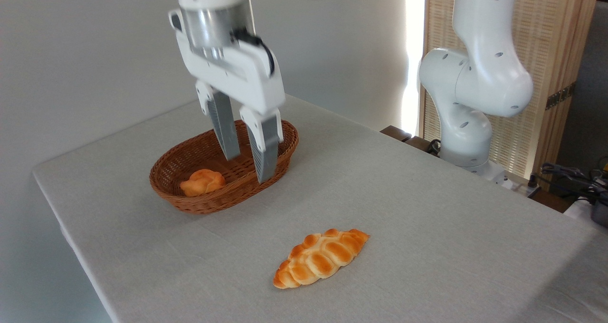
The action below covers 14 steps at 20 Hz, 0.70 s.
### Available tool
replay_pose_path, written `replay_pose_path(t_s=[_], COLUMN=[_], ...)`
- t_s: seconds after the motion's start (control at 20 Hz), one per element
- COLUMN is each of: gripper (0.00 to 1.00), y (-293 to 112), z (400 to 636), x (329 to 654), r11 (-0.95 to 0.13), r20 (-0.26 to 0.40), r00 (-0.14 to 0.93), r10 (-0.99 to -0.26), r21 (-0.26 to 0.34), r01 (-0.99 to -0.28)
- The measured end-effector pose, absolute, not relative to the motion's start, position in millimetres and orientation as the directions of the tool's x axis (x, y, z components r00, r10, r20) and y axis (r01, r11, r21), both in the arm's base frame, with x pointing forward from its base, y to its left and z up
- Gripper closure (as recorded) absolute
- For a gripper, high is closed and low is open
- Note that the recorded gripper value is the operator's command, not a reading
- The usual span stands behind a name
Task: Put bread into the basket
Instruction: 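Move the open gripper from above the basket down to the braided roll, then lower the gripper onto the braided roll and close it around the middle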
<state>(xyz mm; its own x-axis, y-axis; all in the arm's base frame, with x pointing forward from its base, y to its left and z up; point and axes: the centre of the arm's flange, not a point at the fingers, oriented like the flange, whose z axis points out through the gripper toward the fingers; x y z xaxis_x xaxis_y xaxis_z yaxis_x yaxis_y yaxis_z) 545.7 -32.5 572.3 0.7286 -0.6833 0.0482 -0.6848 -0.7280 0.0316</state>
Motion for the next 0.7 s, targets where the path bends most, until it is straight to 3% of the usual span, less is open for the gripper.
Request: replay_pose_path(t_s=[0.35,0.7], gripper=[0.00,0.00], y=[-6,28], z=[484,444], x=[538,523], r11=[-0.661,-0.646], r20=[-0.041,-0.069], r00=[0.661,0.643], r10=[-0.749,-0.763], r21=[-0.011,0.032], r01=[-0.750,-0.763])
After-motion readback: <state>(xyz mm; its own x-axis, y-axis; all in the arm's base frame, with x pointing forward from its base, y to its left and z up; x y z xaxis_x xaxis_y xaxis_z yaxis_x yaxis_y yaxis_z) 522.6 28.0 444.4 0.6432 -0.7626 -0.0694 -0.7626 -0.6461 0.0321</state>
